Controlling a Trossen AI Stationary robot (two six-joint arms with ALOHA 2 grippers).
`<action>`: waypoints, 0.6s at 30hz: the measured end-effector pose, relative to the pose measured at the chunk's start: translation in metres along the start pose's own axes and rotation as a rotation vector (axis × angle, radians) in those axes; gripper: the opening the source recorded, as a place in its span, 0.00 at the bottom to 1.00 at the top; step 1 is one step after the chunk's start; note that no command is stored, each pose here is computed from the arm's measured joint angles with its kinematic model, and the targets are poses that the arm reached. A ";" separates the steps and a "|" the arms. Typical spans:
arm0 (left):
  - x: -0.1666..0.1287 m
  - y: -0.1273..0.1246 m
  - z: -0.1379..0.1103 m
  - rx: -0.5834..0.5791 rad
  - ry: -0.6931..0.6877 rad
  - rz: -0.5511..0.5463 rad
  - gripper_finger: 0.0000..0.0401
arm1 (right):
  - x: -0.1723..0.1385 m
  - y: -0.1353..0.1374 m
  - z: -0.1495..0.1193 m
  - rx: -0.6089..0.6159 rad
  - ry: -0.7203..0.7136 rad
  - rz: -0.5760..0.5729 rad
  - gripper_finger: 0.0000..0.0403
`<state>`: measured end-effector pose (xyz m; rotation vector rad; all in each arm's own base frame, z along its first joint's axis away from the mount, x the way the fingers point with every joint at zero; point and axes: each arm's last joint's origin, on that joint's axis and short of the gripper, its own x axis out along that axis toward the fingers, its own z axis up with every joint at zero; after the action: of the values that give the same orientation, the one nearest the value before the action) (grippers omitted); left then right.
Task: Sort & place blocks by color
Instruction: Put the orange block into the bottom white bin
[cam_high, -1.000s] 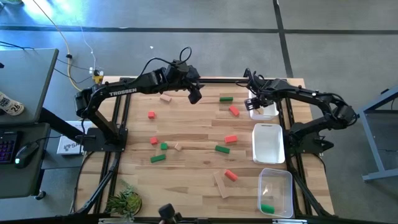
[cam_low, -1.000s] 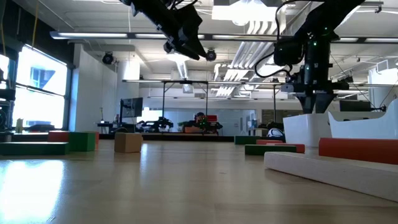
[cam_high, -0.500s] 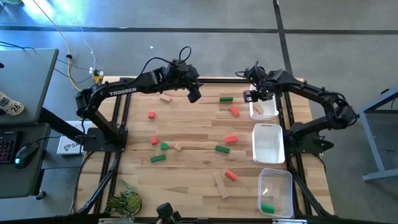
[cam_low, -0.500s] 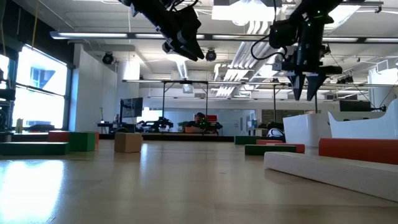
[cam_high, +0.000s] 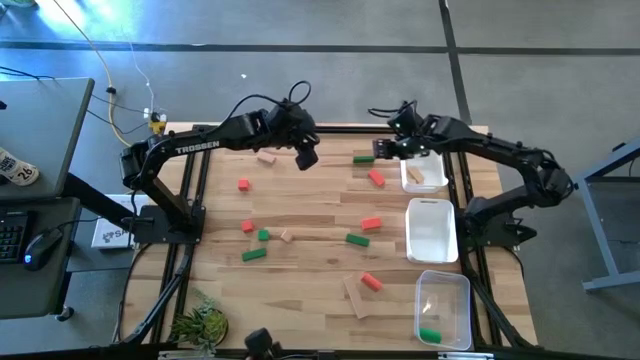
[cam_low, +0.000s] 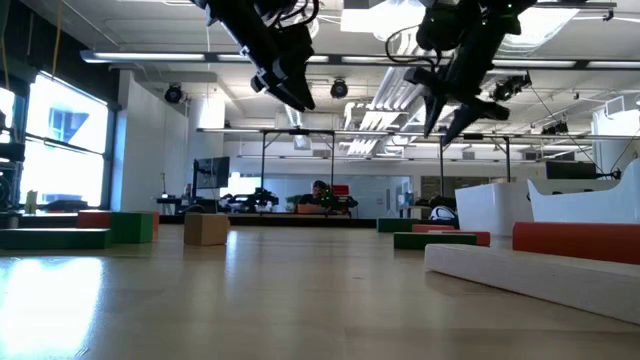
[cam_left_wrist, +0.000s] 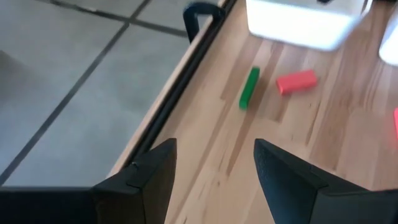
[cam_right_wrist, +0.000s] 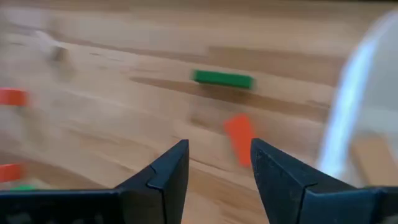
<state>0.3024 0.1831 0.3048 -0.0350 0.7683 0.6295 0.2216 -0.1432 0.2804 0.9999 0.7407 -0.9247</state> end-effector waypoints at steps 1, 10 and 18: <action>0.000 0.000 -0.001 0.003 0.013 -0.002 0.50 | 0.000 0.004 0.000 -0.010 -0.015 0.024 0.39; 0.000 -0.001 -0.006 0.010 0.057 -0.015 0.50 | -0.002 0.027 -0.010 -0.079 -0.057 0.136 0.39; 0.000 -0.001 -0.006 -0.003 0.056 -0.023 0.50 | -0.003 0.036 -0.018 -0.177 -0.123 0.119 0.39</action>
<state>0.2994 0.1807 0.3007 -0.0640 0.8201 0.6099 0.2508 -0.1164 0.2899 0.8146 0.6413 -0.7956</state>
